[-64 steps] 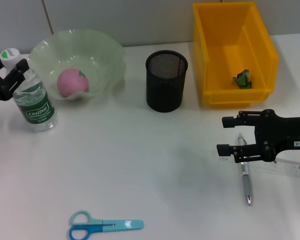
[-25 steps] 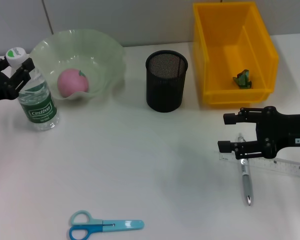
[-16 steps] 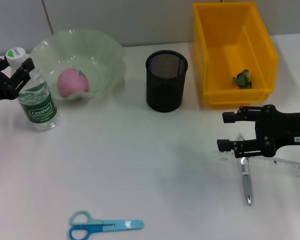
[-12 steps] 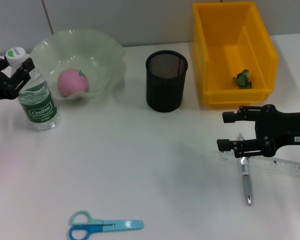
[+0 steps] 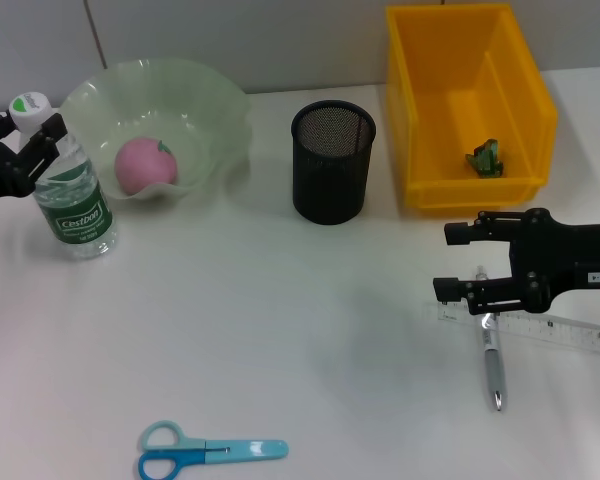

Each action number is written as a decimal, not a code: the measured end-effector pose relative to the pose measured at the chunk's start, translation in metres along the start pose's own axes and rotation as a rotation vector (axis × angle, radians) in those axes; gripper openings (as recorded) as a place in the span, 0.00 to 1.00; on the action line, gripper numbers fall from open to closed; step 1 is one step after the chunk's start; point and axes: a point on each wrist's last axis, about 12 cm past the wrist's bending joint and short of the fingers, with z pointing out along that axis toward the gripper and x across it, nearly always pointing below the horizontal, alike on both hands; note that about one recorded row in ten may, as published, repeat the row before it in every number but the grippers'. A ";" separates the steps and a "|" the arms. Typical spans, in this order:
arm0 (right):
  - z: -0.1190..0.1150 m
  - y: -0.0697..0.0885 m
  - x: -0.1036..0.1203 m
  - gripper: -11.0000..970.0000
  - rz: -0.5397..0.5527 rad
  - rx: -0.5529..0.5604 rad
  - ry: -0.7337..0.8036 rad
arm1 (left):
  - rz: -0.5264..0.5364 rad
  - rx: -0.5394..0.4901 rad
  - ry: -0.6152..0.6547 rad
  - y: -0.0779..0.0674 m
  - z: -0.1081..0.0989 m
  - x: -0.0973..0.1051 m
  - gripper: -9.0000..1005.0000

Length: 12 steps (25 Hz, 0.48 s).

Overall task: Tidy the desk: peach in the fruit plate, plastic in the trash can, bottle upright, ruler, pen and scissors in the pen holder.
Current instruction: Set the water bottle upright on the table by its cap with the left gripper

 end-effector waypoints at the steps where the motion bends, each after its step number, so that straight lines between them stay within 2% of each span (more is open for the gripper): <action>1: 0.000 0.000 0.000 0.82 0.000 0.000 0.000 | -0.001 0.000 0.000 0.000 0.000 0.000 0.45; 12: 0.001 0.000 0.000 0.82 0.001 -0.002 -0.004 | -0.002 -0.009 0.004 0.001 0.000 0.001 0.45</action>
